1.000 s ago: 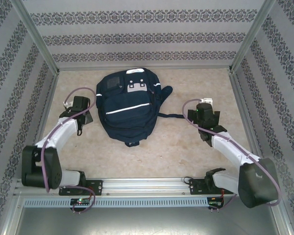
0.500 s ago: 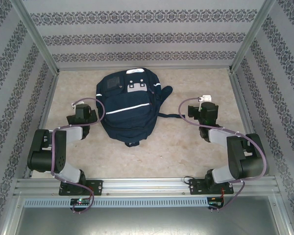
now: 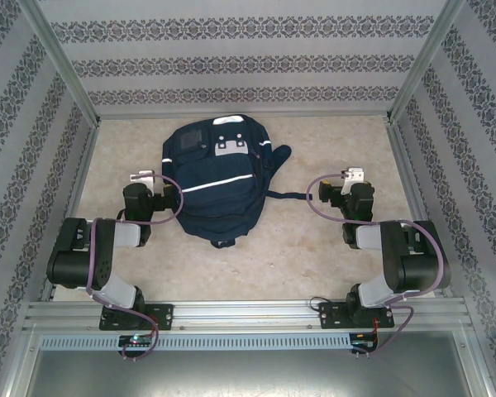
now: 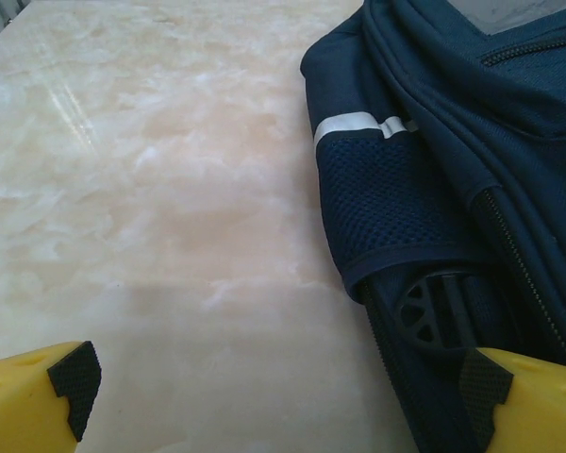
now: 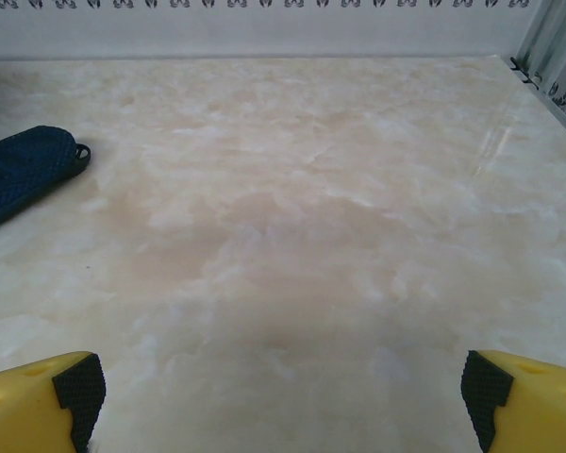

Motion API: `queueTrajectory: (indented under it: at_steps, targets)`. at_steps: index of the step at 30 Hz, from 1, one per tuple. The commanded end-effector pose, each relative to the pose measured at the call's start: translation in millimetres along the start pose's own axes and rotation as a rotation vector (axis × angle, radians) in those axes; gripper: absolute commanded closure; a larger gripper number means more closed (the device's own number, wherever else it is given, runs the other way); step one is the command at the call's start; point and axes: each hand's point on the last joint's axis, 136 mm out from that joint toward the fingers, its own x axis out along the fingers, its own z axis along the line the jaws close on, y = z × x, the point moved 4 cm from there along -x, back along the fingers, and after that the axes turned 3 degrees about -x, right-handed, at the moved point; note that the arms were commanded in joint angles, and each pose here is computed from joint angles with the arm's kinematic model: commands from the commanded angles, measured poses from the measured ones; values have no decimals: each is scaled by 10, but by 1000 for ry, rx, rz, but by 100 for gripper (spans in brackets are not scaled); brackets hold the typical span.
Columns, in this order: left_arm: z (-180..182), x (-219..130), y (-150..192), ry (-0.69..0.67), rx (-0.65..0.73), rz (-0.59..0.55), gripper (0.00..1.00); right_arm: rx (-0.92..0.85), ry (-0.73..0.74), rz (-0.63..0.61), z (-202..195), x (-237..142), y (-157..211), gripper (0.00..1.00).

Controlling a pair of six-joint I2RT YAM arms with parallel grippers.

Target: Pack the student bag

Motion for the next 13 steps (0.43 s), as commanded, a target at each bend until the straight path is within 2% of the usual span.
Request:
queueTrajectory:
  at_steps: [1, 13]
  targets:
    - [-60, -1, -95, 42, 17, -55, 0, 1, -20, -59, 44, 8, -159, 2]
    - [-64, -4, -93, 44, 21, -55, 0, 1, -19, -56, 50, 9, -155, 2]
